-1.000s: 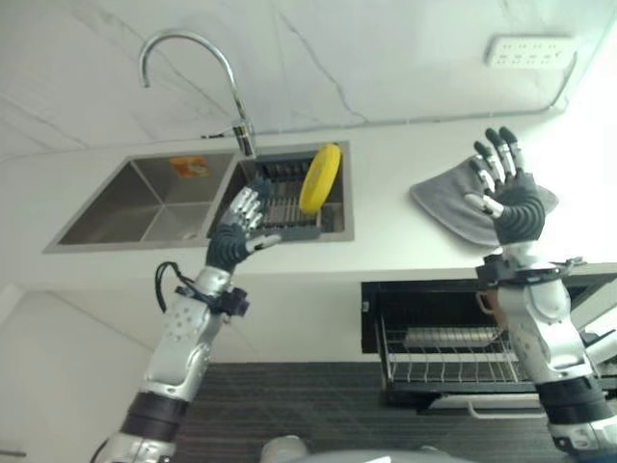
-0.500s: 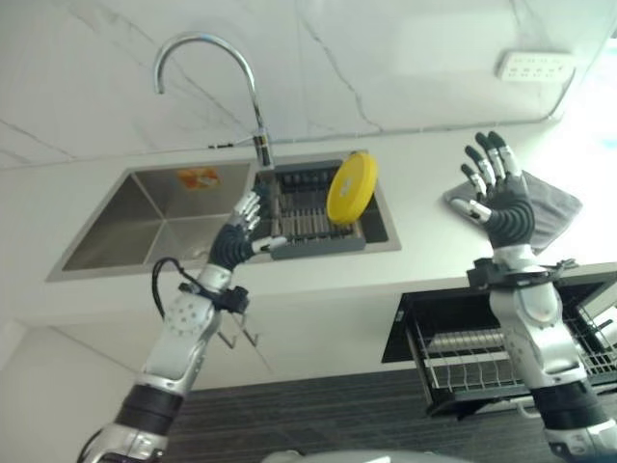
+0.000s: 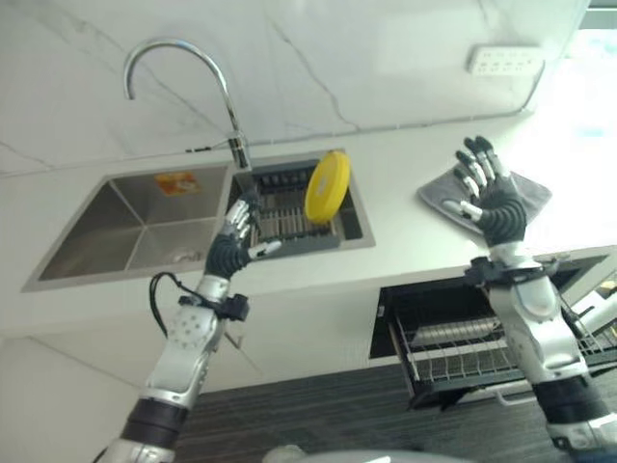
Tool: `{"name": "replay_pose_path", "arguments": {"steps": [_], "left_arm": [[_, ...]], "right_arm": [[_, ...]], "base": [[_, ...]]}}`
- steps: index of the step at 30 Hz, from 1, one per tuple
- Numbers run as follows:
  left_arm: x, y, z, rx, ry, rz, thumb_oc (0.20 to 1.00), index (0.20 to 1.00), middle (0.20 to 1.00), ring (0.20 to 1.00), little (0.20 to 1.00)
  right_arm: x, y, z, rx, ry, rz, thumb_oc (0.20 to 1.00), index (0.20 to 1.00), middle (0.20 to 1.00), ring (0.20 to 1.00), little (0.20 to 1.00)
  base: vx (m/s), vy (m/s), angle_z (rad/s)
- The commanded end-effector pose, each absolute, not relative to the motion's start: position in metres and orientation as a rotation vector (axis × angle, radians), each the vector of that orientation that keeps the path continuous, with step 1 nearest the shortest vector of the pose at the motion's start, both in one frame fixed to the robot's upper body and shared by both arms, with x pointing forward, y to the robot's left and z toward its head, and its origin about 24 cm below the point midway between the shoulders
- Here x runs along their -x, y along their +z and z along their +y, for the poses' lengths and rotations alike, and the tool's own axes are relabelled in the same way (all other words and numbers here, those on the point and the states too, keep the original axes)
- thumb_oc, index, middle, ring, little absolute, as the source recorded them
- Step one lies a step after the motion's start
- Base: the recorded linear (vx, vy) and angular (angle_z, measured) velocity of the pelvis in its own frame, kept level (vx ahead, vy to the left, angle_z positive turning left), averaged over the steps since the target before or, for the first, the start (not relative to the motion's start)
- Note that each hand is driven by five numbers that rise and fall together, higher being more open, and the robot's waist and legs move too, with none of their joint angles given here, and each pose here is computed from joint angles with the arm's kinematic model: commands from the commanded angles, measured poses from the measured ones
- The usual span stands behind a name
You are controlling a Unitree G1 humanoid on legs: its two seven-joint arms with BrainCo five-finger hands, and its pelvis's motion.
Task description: Place the dishes in the dishwasher.
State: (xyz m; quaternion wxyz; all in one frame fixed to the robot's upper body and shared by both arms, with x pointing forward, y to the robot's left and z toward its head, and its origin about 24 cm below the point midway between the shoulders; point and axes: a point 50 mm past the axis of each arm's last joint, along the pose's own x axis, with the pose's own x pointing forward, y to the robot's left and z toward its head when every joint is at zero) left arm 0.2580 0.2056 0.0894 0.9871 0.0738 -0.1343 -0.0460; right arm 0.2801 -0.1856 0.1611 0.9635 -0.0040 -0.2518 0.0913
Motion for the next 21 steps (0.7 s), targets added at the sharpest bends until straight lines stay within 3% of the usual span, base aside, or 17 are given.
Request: {"name": "replay_pose_path", "arguments": {"steps": [1, 9, 21], "left_arm": [[-0.247, 0.115, 0.214, -0.146, -0.058, -0.408, 1.0, 1.0, 1.0, 1.0, 1.0], [-0.247, 0.11, 0.208, -0.109, -0.048, -0.402, 1.0, 1.0, 1.0, 1.0, 1.0], [-0.241, 0.104, 0.218, -0.145, -0.033, -0.388, 1.0, 1.0, 1.0, 1.0, 1.0]], "right_arm": [[-0.278, 0.183, -0.171, -0.048, 0.282, -0.619, 1.0, 1.0, 1.0, 1.0, 1.0], [-0.27, 0.179, -0.171, -0.042, 0.318, -0.583, 1.0, 1.0, 1.0, 1.0, 1.0], [-0.27, 0.176, -0.166, -0.057, 0.322, -0.562, 1.0, 1.0, 1.0, 1.0, 1.0]], "base": [[0.18, 0.195, -0.51], [0.12, 0.187, -0.34], [0.06, 0.016, -0.06]]}}
